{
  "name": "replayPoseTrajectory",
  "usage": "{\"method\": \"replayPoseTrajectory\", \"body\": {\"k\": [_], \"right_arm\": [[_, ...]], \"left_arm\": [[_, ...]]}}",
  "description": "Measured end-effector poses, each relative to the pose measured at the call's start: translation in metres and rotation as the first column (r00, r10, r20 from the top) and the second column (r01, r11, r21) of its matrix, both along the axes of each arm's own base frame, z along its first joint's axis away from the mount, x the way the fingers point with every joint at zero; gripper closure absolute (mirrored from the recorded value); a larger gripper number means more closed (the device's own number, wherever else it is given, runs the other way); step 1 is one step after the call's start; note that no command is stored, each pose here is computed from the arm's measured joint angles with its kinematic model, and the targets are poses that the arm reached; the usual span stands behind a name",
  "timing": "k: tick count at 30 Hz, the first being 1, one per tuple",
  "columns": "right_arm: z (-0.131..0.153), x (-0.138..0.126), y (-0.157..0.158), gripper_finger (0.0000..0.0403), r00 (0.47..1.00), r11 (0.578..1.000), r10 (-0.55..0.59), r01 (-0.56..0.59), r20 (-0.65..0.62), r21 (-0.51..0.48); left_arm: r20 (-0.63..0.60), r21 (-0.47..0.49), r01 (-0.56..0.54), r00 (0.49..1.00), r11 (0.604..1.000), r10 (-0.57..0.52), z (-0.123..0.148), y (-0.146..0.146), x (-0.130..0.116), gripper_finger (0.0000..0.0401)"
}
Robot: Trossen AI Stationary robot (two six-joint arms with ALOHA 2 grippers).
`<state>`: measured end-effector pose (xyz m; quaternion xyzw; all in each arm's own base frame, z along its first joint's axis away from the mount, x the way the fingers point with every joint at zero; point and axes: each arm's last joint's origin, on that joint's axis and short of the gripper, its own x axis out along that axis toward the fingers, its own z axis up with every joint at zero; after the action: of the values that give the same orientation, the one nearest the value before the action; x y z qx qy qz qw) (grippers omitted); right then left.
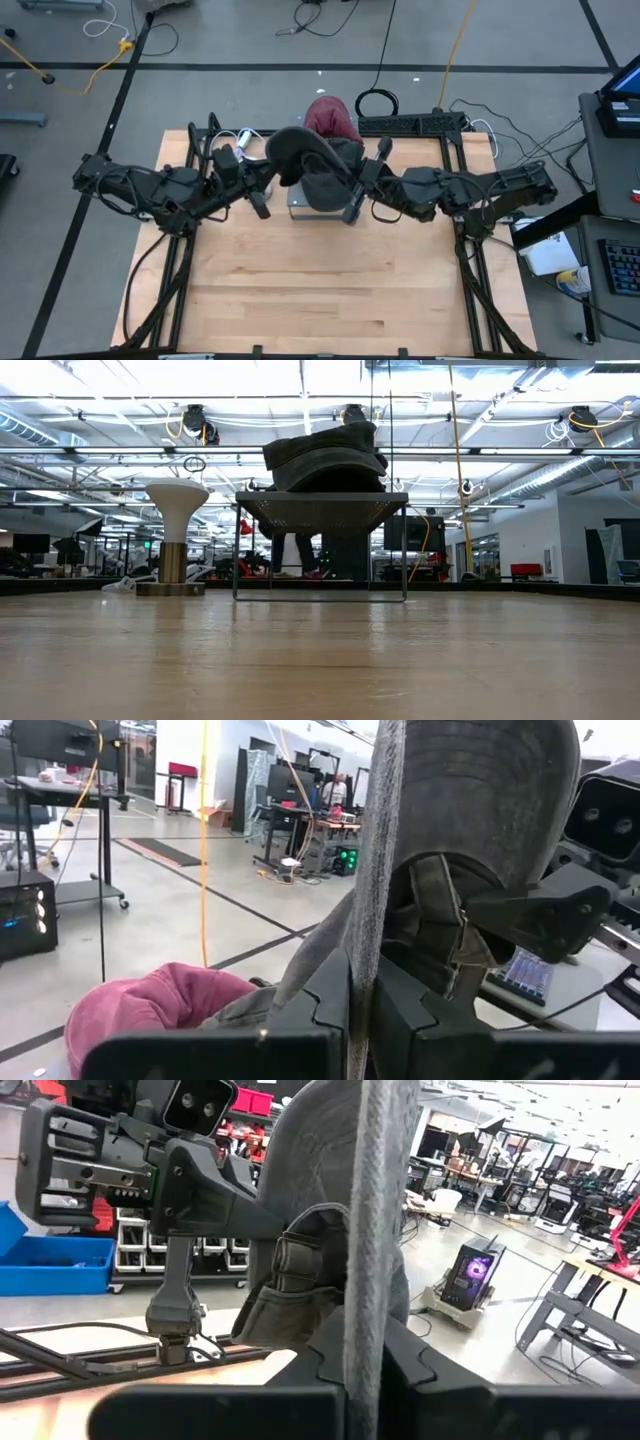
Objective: Pick & Place hat
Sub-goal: Stack the black cap on top of the black cap on the shelf
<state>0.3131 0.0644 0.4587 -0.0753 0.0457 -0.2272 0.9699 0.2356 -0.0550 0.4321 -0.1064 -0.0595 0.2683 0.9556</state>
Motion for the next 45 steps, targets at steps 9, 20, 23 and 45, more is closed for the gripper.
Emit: {"method": "replayPoseTrajectory", "body": {"k": [9, 20, 23, 45], "right_arm": [[0.014, -0.022, -0.006, 0.0400, 1.000, 0.998, -0.005, 0.005, -0.010, -0.066], [0.030, -0.065, -0.013, 0.0402, 0.990, 0.988, 0.129, -0.133, -0.058, -0.076], [0.037, -0.078, -0.014, 0.0402, 0.977, 0.973, 0.209, -0.212, -0.048, -0.089], [0.073, -0.103, 0.005, 0.0402, 0.458, 0.434, 0.885, -0.756, 0.076, -0.490]], "left_arm": [[0.044, -0.052, 0.091, 0.995, 0.994, -0.089, 0.003, -0.001, -0.003, 0.0371], [0.111, -0.107, 0.217, 0.972, 0.970, -0.205, 0.011, 0.012, -0.015, 0.0263], [0.157, -0.146, 0.266, 0.957, 0.953, -0.243, 0.014, 0.019, -0.017, 0.0242], [0.448, -0.430, 0.796, 0.599, 0.427, -0.664, 0.009, 0.039, 0.019, 0.0203]]}}
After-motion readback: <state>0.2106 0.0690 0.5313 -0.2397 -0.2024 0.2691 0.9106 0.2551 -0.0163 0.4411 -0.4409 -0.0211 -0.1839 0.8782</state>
